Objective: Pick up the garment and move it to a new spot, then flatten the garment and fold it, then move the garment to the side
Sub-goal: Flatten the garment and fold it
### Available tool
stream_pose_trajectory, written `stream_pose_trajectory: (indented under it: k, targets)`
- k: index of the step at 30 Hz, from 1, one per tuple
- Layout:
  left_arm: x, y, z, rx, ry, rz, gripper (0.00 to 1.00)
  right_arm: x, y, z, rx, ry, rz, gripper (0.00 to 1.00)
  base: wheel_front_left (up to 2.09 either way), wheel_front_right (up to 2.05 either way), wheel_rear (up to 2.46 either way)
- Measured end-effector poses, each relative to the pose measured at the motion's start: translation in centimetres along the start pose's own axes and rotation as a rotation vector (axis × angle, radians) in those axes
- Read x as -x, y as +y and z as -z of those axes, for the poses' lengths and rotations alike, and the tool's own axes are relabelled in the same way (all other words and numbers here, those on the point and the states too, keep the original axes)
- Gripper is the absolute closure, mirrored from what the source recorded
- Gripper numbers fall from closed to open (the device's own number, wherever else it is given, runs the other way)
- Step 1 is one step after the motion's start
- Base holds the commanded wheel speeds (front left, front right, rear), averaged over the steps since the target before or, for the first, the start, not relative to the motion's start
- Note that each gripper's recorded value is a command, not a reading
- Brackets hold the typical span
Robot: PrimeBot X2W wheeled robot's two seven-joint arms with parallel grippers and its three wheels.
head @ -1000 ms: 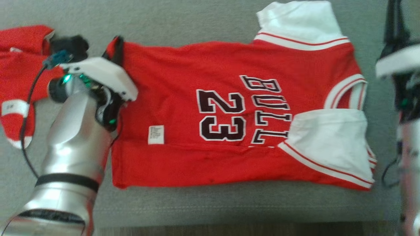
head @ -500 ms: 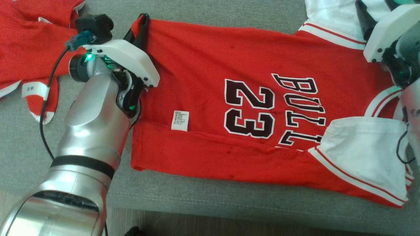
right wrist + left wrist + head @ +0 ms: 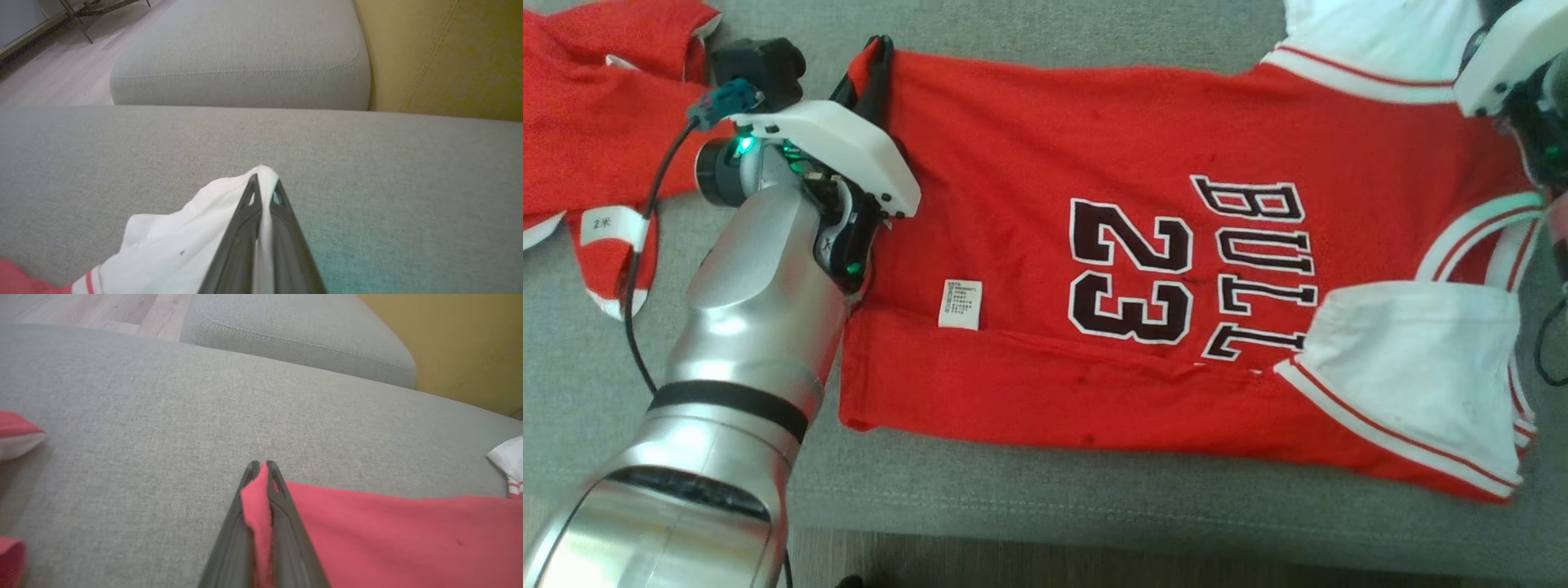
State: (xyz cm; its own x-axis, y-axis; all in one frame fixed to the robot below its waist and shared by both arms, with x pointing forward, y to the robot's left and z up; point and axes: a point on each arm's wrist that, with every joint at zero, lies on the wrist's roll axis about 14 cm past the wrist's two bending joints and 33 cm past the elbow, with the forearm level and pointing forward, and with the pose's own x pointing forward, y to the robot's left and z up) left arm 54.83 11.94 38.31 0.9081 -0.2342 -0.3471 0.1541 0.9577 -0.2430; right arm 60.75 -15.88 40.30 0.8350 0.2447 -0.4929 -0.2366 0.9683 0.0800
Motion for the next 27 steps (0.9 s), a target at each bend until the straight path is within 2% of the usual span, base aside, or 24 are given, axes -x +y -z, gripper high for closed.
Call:
stream_pose_trajectory:
  k: [8, 15, 22, 27]
  targets:
    - [0.0, -0.7, -1.4, 0.001, -0.036, 0.020, 1.00, 1.2, -0.4, -2.5, -0.008, -0.112, 0.006, 1.00, 0.00, 0.00, 0.00]
    - [0.9, -1.4, -2.9, 0.001, -0.102, 0.056, 1.00, 3.9, 1.1, -4.9, -0.031, -0.250, -0.052, 1.00, 0.00, 0.00, 0.00]
    - [3.4, -1.6, -0.4, 0.068, -0.099, 0.072, 1.00, 9.2, 1.6, 0.6, -0.133, -0.240, -0.073, 1.00, 0.00, 0.00, 0.00]
    - [4.4, -1.7, -0.4, 0.116, -0.131, 0.084, 1.00, 12.8, 1.7, 3.2, -0.213, -0.248, -0.054, 1.00, 0.00, 0.00, 0.00]
